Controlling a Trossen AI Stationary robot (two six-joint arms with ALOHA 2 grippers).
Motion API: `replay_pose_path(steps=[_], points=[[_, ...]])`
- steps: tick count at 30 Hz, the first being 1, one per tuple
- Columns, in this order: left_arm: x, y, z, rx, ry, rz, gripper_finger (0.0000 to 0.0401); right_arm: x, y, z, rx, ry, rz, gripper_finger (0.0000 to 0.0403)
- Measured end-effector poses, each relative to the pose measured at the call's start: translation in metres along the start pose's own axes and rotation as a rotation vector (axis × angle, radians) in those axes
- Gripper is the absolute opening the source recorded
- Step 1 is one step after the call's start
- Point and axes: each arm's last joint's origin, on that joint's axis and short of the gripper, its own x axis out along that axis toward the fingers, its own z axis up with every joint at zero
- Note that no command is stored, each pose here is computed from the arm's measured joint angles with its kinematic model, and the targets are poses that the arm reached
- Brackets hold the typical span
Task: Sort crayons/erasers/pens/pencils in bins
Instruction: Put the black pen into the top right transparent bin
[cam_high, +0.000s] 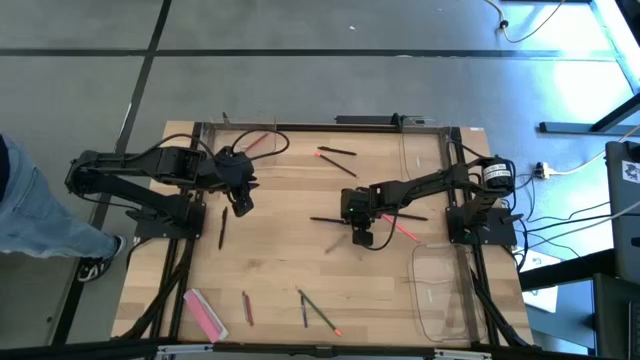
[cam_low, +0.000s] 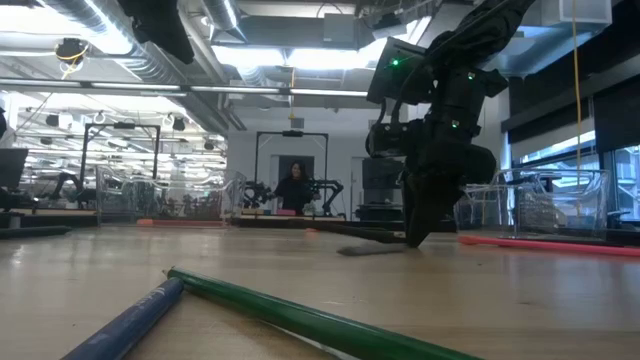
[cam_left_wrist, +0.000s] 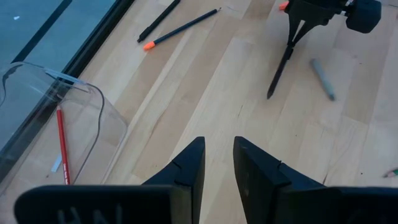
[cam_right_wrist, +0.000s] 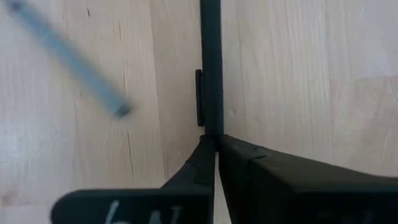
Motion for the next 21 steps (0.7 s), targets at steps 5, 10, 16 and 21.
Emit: replay_pose_path(steps=[5, 10, 16, 21], points=[[0.0, 0.0, 0.0, 0.0, 0.0, 0.0, 0.0076, 0.0, 0.0, 0.0, 0.013, -0.002, 0.0, 0.0015], [0.0, 0.0, 0.0, 0.0, 0.0, 0.0, 0.0076, -0.001, 0.0, 0.004, 0.042, -0.009, 0.005, 0.0012], [0.0, 0.0, 0.0, 0.0, 0.001, 0.0, 0.0076, -0.007, 0.001, 0.012, 0.049, -0.001, 0.016, 0.0007], [0.0, 0.0, 0.0, 0.0, 0.001, 0.0, 0.0076, -0.011, 0.002, 0.02, 0.066, -0.025, 0.075, 0.0005]])
